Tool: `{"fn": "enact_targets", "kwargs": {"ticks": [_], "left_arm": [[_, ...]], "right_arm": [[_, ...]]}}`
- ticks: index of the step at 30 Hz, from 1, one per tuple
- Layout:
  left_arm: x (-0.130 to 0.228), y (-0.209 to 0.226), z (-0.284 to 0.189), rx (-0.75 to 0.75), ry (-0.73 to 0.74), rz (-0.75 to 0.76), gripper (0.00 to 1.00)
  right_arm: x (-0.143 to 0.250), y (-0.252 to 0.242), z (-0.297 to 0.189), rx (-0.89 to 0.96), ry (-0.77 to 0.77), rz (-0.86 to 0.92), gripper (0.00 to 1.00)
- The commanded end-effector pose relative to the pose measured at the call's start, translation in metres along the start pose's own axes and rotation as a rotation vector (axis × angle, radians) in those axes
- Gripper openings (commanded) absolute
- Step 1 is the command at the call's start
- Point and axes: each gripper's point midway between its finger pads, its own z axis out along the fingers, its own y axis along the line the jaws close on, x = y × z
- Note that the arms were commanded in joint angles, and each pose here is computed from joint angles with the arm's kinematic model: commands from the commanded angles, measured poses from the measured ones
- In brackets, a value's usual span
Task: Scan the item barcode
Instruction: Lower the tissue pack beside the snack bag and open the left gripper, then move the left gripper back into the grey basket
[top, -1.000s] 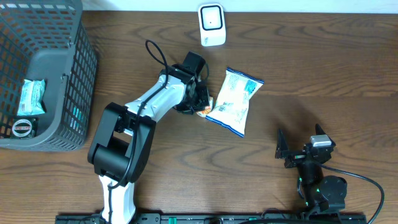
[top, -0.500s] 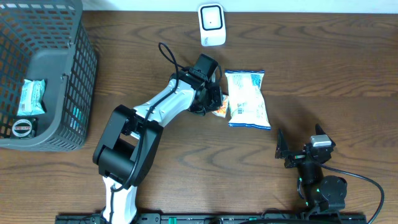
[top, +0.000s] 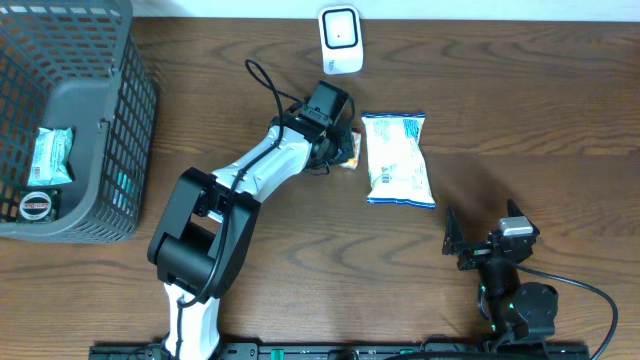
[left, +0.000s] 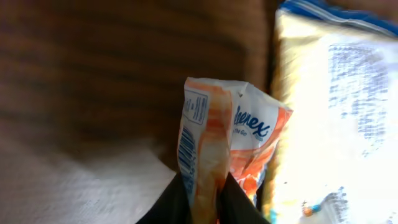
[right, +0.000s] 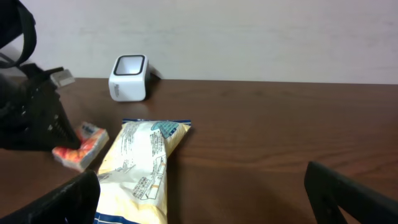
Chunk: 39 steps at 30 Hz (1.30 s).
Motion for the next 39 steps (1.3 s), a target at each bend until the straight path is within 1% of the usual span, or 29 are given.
{"fn": "enact_targets", "kwargs": {"ticks": [1, 2, 3, 6, 8, 11, 13, 15, 16, 22, 25, 29, 31, 34, 39], "left_arm": [[0.004, -0.008, 0.003, 0.057, 0.030, -0.003, 0.33], [0.004, -0.012, 0.002, 0.075, 0.033, -0.001, 0.41], [0.004, -0.015, 0.001, 0.086, 0.033, 0.001, 0.53], [-0.001, -0.020, -0.007, 0.105, 0.016, 0.029, 0.60], [-0.007, -0.023, -0.017, 0.117, -0.007, 0.059, 0.75], [-0.022, -0.026, -0.039, 0.139, -0.061, 0.094, 0.80], [-0.037, -0.027, -0.063, 0.157, -0.114, 0.098, 0.89], [-0.052, -0.026, -0.090, 0.175, -0.173, 0.089, 0.94], [-0.060, -0.025, -0.105, 0.183, -0.205, 0.082, 0.96], [-0.104, -0.008, -0.202, 0.221, -0.432, 0.055, 0.99], [-0.119, 0.007, -0.248, 0.212, -0.545, 0.074, 0.99], [-0.132, 0.031, -0.296, 0.184, -0.662, 0.072, 1.00], [-0.138, 0.039, -0.313, 0.172, -0.714, 0.080, 1.00], [-0.147, 0.048, -0.333, 0.139, -0.788, 0.140, 1.00], [-0.155, 0.065, -0.346, 0.050, -0.838, 0.264, 1.00]], "right_arm": [[0.001, 0.001, 0.000, -0.006, 0.000, 0.006, 0.99], [0.001, 0.001, 0.000, -0.006, 0.000, 0.006, 0.99], [0.001, 0.001, 0.000, -0.006, 0.000, 0.006, 0.99], [0.001, 0.001, 0.000, -0.006, 0.000, 0.006, 0.99], [0.001, 0.001, 0.000, -0.006, 0.000, 0.006, 0.99], [0.001, 0.001, 0.000, -0.006, 0.000, 0.006, 0.99], [0.001, 0.001, 0.000, -0.006, 0.000, 0.006, 0.99], [0.001, 0.001, 0.000, -0.006, 0.000, 0.006, 0.99], [0.001, 0.001, 0.000, -0.006, 0.000, 0.006, 0.99], [0.001, 0.001, 0.000, -0.006, 0.000, 0.006, 0.99], [0.001, 0.001, 0.000, -0.006, 0.000, 0.006, 0.99], [0.001, 0.001, 0.000, -0.006, 0.000, 0.006, 0.99], [0.001, 0.001, 0.000, -0.006, 0.000, 0.006, 0.99], [0.001, 0.001, 0.000, -0.006, 0.000, 0.006, 0.99], [0.001, 0.001, 0.000, -0.006, 0.000, 0.006, 0.99]]}}
